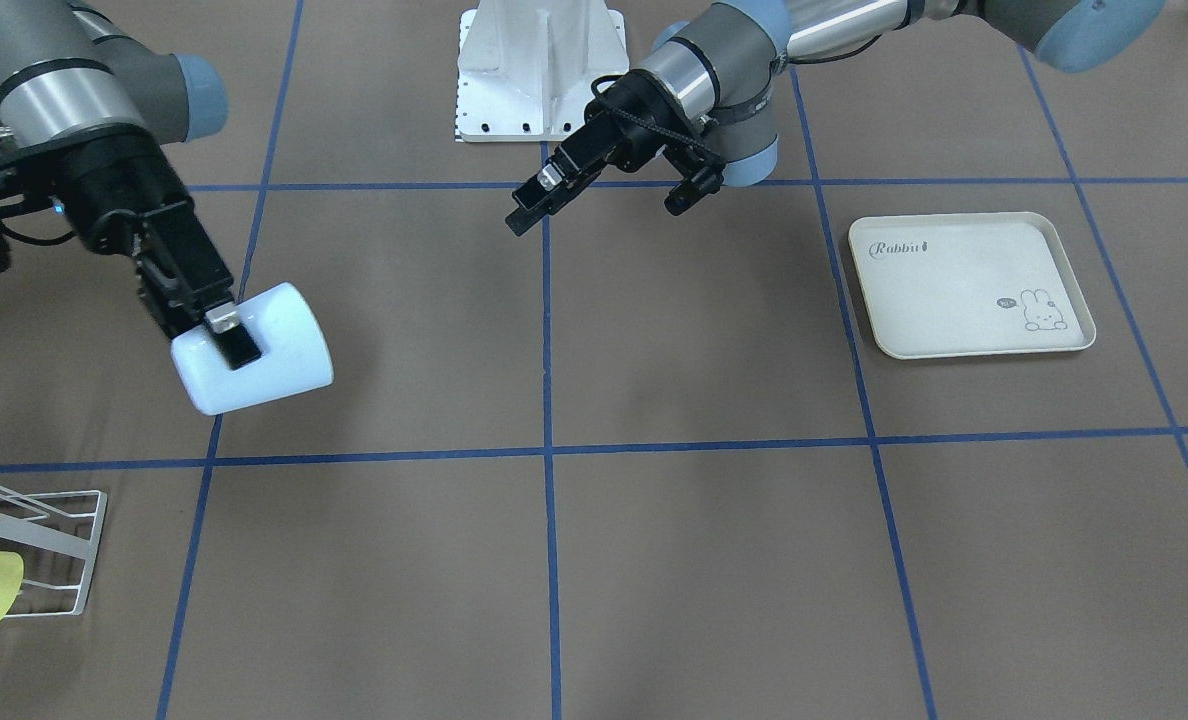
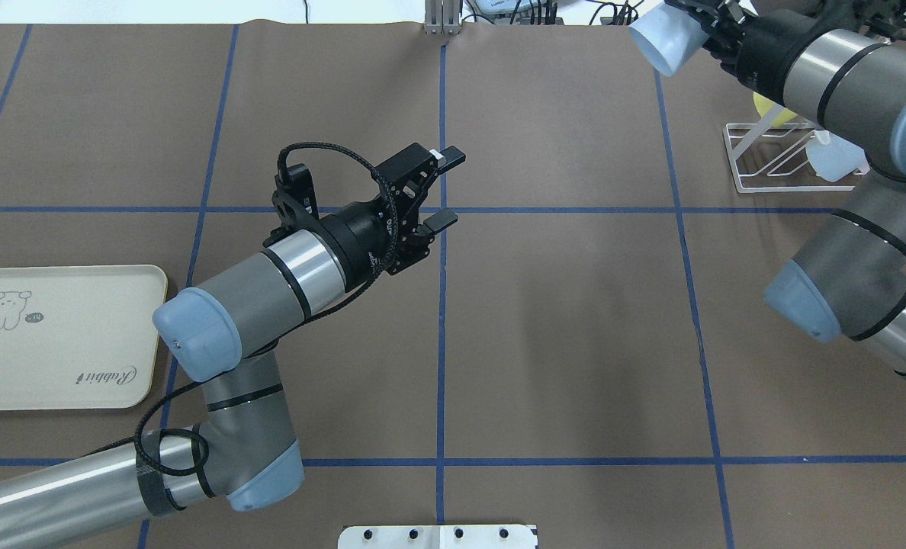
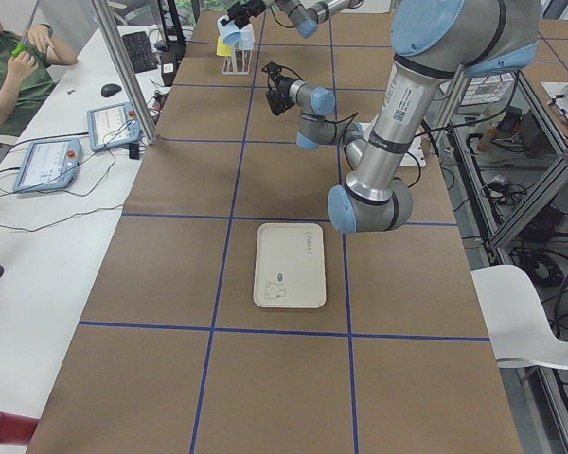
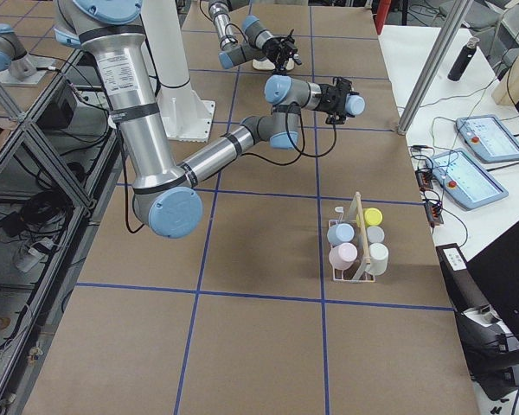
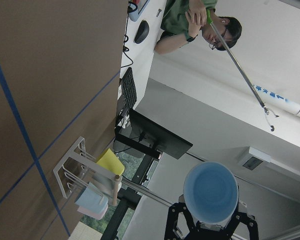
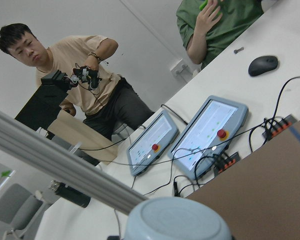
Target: Transfer IKEA cup to right arm and place on rack
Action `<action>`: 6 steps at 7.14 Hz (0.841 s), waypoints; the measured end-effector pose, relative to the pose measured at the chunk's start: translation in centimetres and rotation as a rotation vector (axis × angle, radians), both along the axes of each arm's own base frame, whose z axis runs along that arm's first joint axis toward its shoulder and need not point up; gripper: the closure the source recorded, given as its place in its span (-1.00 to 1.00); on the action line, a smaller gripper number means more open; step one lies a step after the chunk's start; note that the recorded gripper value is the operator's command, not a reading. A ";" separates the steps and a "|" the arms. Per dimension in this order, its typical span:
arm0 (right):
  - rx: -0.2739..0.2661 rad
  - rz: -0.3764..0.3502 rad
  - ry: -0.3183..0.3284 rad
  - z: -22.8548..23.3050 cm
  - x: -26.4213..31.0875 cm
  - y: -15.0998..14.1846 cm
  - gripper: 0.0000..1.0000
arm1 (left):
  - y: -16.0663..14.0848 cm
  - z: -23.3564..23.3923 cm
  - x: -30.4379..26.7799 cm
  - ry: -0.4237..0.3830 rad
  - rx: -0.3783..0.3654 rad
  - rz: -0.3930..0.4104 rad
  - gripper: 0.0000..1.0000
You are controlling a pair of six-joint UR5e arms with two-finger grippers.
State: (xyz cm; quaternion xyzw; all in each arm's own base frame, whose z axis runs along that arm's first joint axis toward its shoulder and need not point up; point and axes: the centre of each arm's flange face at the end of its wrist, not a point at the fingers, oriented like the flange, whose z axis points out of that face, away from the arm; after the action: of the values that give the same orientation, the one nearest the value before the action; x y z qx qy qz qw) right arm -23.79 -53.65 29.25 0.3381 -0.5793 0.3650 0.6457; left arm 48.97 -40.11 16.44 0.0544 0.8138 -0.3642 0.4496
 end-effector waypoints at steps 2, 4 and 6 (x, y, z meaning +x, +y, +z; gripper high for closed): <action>-0.013 0.101 0.263 3.2 1.4 -0.9 1.00 | -3.5 1.2 -2.5 -0.271 0.050 0.004 -1.00; -0.069 0.175 0.567 6.1 2.4 -1.8 1.00 | -8.3 2.8 -5.7 -0.517 0.064 0.055 -1.00; -0.132 0.235 0.771 10.6 4.1 -1.0 1.00 | -11.7 5.4 -9.8 -0.690 0.088 0.115 -1.00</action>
State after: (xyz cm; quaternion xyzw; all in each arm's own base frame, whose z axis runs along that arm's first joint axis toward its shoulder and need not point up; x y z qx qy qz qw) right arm -19.71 -54.69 39.90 0.4717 -0.2276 0.3191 0.7899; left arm 39.15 -51.78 21.82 0.1476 0.6306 -0.2630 0.7151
